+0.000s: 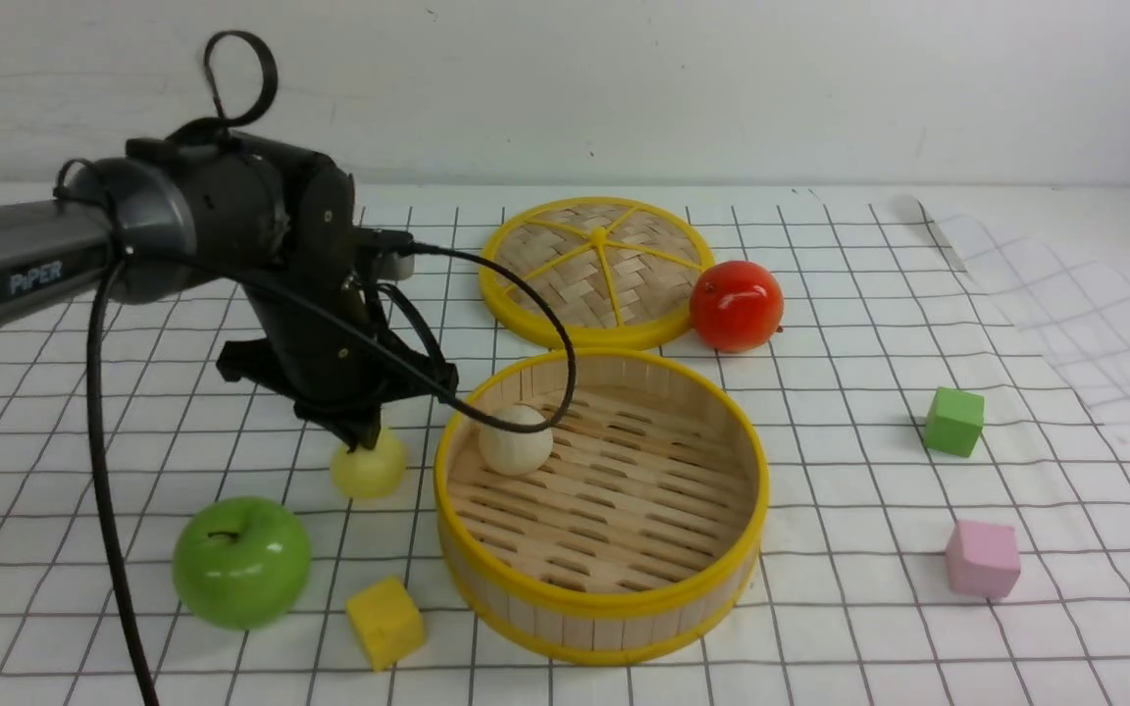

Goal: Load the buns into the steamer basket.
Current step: Use the left arm to grab a steamed stuffed bun, then use the left arm to put the steamed stuffed bun into the steamer

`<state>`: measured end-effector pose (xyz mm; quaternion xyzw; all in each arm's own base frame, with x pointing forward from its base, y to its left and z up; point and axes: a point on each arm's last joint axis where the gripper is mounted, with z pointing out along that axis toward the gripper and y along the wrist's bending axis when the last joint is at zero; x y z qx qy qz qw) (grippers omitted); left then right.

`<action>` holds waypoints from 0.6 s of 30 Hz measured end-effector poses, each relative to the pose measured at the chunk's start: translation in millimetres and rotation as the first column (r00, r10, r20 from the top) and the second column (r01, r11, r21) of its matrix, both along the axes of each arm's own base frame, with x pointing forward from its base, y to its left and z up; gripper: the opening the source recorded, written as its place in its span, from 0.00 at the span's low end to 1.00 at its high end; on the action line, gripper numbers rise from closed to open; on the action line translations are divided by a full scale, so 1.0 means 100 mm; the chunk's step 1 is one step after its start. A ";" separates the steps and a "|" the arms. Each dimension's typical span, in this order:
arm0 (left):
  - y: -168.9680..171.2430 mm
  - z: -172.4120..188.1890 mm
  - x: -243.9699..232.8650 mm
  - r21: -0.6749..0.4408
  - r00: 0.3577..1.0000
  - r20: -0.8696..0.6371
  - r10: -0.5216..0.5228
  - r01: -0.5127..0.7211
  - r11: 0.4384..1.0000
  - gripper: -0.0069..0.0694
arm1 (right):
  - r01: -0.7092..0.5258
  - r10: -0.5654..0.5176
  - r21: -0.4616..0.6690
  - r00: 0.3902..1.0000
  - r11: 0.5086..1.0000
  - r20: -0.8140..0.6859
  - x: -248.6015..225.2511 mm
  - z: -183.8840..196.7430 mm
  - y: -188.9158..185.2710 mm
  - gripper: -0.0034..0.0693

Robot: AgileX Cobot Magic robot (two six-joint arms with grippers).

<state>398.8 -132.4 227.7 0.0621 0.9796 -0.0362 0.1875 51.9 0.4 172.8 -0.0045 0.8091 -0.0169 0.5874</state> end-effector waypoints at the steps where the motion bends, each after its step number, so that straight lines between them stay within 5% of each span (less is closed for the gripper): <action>1: -0.01 0.10 -0.03 -0.026 1.000 0.017 -0.004 0.005 1.000 0.07 | 0.000 0.000 0.000 1.000 1.000 0.000 0.00 0.00 0.00 0.38; 5: -0.08 0.48 -0.18 -0.174 0.997 0.069 -0.028 0.039 0.984 0.07 | 0.000 0.000 0.000 1.000 1.000 0.000 0.00 0.00 0.00 0.38; 11: -0.34 0.59 -0.30 -0.390 0.991 0.040 -0.127 0.133 0.911 0.07 | 0.000 0.000 0.000 1.000 1.000 0.000 0.00 0.00 0.00 0.38; 18: -0.79 0.35 -0.40 -0.362 0.957 0.039 -0.288 0.282 0.889 0.07 | 0.000 0.000 0.000 1.000 1.000 0.000 0.00 0.00 0.00 0.38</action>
